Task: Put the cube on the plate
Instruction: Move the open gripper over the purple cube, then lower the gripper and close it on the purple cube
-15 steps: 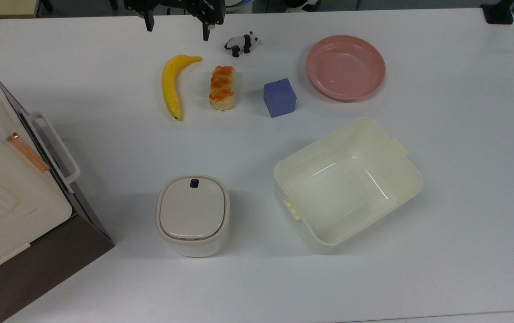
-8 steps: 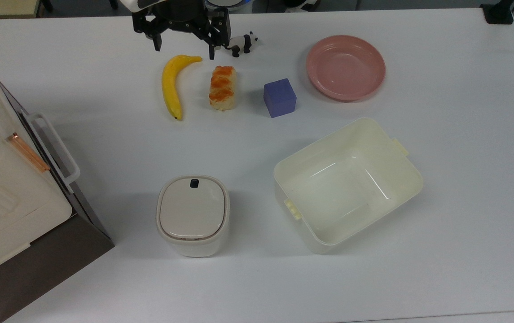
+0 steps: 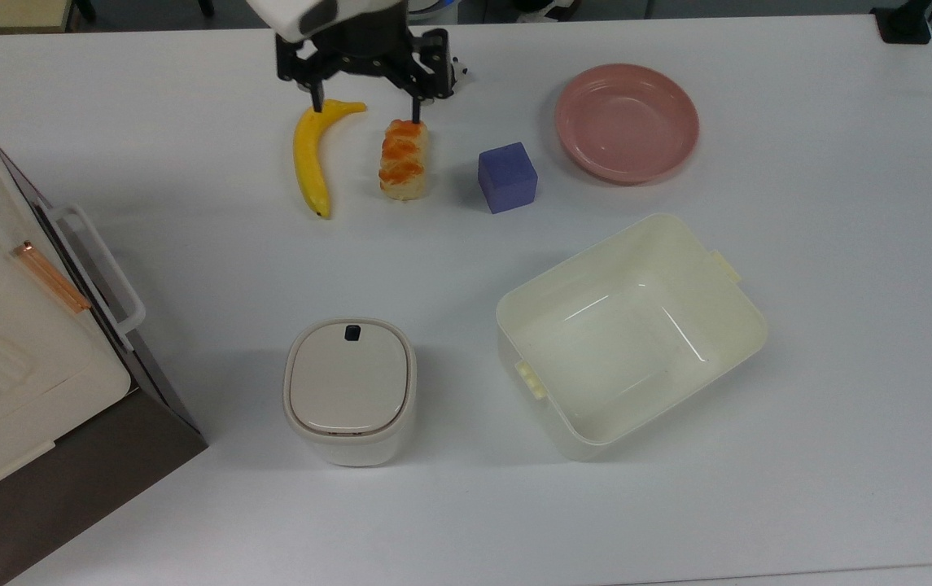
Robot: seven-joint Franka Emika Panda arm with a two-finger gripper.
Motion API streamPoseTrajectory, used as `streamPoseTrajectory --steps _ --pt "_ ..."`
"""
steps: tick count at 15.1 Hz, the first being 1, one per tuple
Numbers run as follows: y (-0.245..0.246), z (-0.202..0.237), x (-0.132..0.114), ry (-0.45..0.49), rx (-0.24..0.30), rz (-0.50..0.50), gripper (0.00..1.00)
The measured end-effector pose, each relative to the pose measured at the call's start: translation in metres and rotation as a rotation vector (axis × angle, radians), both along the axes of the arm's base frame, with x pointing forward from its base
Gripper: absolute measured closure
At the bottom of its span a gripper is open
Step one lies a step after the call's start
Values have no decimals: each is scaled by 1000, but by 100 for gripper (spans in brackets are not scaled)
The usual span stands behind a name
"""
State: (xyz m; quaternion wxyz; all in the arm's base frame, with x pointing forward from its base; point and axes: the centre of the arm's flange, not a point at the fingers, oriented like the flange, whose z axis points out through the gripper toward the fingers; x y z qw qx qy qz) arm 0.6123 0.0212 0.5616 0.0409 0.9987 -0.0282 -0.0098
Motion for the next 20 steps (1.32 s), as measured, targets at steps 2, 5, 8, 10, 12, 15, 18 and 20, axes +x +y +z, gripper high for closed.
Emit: streamPoseTrajectory --steps 2,5,8,10,12,15,18,20 --pt "16 -7 1 11 -1 25 0" --pt "40 -17 -2 32 -3 65 0" --pt "69 -36 -9 70 -7 112 0" --pt "84 -45 -14 91 -11 135 0" --pt "91 -56 -18 114 -14 146 0" --pt "106 -76 -27 155 -23 152 0" --pt "125 -94 -37 189 -35 152 0" --pt "128 -105 -42 208 -39 156 0"
